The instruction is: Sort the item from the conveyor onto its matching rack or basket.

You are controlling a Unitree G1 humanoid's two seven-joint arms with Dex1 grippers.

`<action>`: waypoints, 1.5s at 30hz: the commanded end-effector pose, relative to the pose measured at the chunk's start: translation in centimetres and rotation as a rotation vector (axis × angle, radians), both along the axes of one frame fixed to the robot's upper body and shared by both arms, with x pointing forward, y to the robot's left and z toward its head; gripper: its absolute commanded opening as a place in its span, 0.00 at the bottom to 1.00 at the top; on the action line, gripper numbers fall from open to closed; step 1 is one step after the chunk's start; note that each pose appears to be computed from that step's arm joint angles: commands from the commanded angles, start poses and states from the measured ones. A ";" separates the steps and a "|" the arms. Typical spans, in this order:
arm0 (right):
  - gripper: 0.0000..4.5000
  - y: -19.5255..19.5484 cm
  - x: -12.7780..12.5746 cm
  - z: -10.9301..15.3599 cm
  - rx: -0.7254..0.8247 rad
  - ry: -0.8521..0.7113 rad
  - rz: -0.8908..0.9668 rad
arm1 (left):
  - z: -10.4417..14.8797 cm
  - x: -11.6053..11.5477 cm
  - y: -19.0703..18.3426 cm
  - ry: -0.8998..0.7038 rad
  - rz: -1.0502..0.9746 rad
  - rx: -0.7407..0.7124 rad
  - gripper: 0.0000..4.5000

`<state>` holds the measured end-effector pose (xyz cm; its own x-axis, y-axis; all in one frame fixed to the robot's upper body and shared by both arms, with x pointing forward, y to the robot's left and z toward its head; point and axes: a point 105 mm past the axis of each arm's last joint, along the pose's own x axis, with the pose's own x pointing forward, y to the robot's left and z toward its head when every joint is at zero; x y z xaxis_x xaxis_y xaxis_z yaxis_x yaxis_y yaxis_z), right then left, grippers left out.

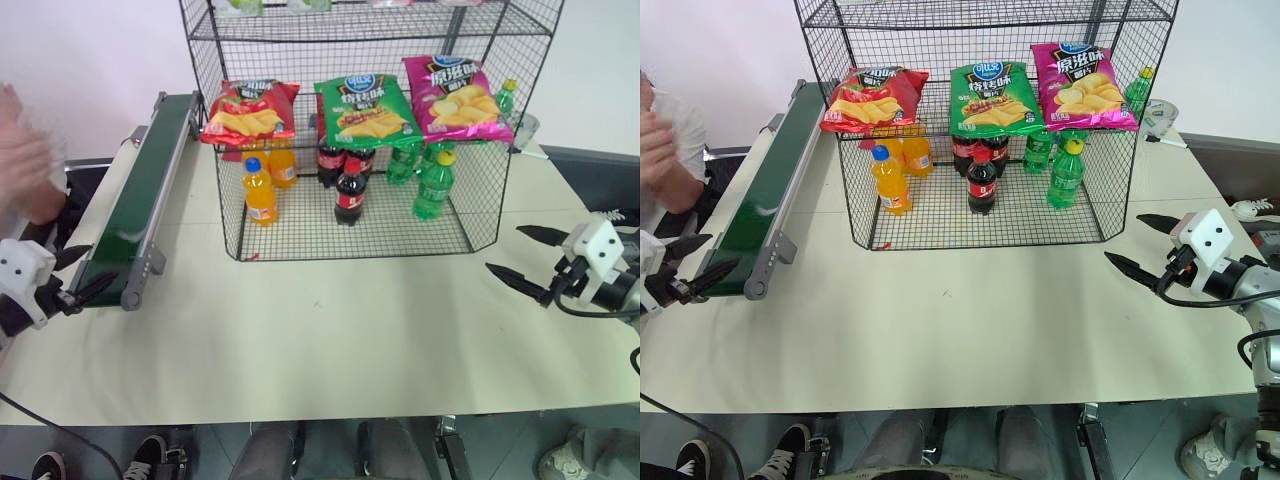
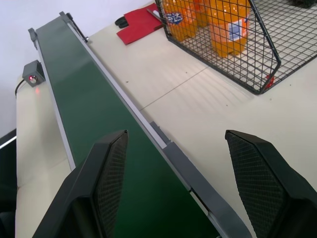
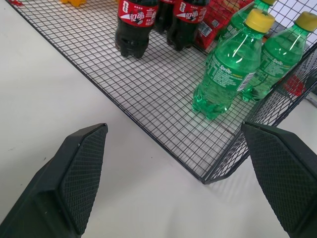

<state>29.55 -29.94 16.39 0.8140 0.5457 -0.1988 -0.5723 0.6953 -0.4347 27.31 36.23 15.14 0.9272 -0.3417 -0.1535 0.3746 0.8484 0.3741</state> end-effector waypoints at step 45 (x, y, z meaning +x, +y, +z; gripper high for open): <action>1.00 15.1 -1.4 2.3 0.319 -0.036 0.555 | 1.3 -0.2 -0.8 -0.190 0.107 0.027 0.73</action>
